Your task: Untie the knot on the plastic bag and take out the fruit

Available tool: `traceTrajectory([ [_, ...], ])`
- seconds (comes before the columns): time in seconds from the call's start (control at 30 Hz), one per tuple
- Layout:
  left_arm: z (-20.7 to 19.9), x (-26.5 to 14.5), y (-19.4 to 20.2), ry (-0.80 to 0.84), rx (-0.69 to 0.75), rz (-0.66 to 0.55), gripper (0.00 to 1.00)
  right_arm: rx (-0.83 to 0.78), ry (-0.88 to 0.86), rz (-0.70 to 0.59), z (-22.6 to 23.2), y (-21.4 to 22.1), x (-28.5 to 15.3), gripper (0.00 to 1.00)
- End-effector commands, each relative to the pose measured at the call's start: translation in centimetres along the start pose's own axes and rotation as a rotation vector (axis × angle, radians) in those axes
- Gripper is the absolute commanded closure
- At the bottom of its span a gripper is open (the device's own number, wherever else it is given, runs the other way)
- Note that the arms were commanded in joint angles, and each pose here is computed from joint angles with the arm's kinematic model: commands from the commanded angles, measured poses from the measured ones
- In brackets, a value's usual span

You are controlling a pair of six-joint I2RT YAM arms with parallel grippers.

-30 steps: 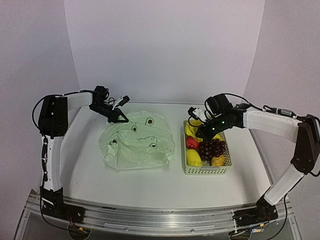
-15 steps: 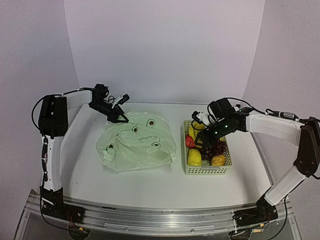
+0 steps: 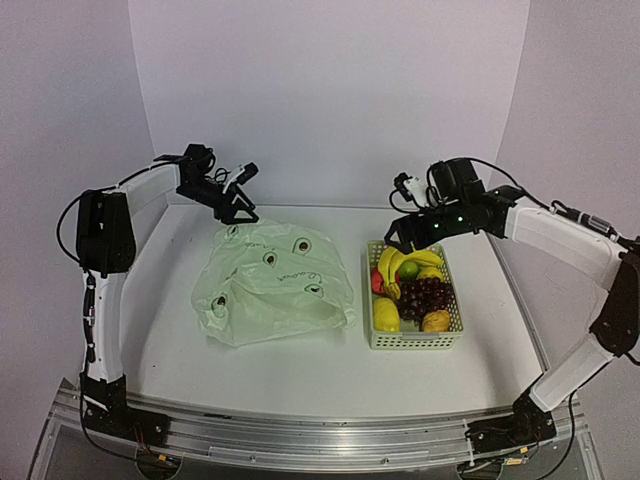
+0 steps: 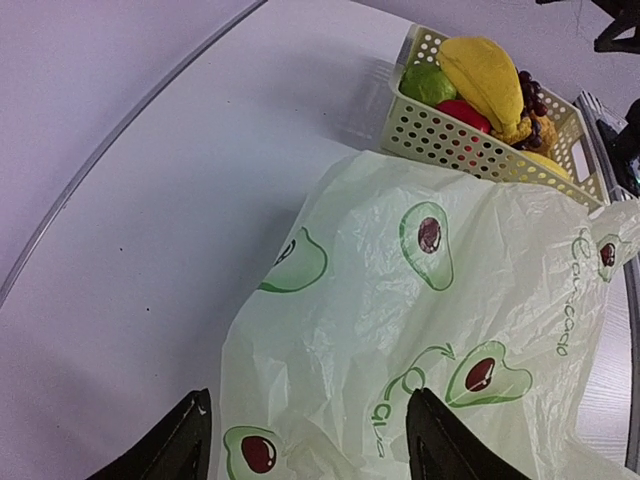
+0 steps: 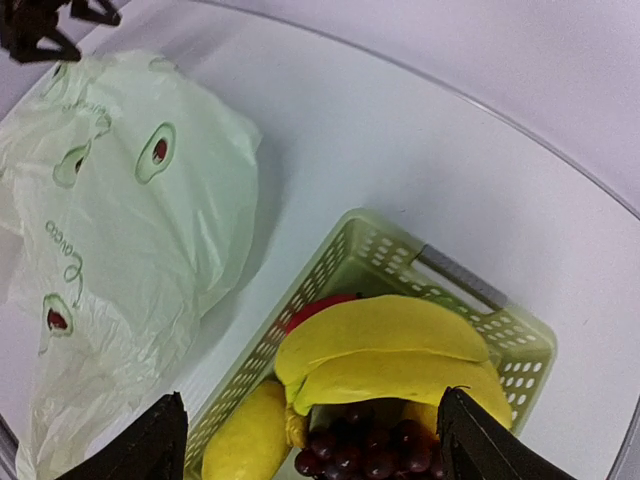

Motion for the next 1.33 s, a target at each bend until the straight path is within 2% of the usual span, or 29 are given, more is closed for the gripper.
traceTrajectory([
  [0.0,-1.8,-4.6,-5.1,-0.164,-0.003,-0.14,0.29,0.229,0.221,-0.045,-5.8,-0.9,-2.1,0.18],
  [0.13,-3.3,-10.6,-5.9,-0.389,-0.131,-0.254,0.22,0.482,0.408,-0.005,-12.5,3.4,-3.6,0.18],
  [0.2,-3.9,-13.7,-4.7,-0.459,-0.218,-0.296,0.2,0.57,0.49,0.019,-14.5,6.2,-4.8,0.19],
  [0.33,-5.3,-19.2,-0.6,-0.638,-0.376,-0.424,0.17,0.646,0.595,0.056,-14.8,12.0,-7.1,0.19],
  [0.4,-5.9,-20.4,2.6,-0.713,-0.448,-0.49,0.15,0.661,0.616,0.066,-13.7,14.8,-8.1,0.19],
  [0.47,-7.2,-20.7,5.1,-0.765,-0.469,-0.529,0.13,0.652,0.656,0.07,-13.1,16.9,-9.2,0.2],
  [0.57,-8.7,-19.1,10.0,-0.799,-0.519,-0.511,0.1,0.626,0.664,0.092,-10.9,20.1,-9.1,0.2],
  [0.77,-10.8,-17.7,16.2,-0.902,-0.626,-0.516,0.05,0.624,0.587,-0.017,-7.6,23.7,-7.5,0.21],
  [0.9,-11.8,-17.0,17.9,-0.903,-0.556,-0.461,0.04,0.652,0.521,-0.057,-6.2,24.7,-7.1,0.2],
  [1.0,-12.4,-16.4,18.8,-0.874,-0.507,-0.427,0.03,0.66,0.537,-0.086,-5.4,25.5,-7.3,0.2],
  [1.3,-13.4,-15.4,19.6,-0.832,-0.517,-0.434,0.01,0.672,0.54,-0.12,-3.9,27.5,-7.1,0.2],
])
Point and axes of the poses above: each gripper's point midway between its finger pads, its own x axis out along the fingers, its own z axis along the line the jaws close on, y = z × x, the point moved 8 cm from there along -x, back along the fingers, and after that the axes turned 13 degrees about -x, right-handed, at the moved point
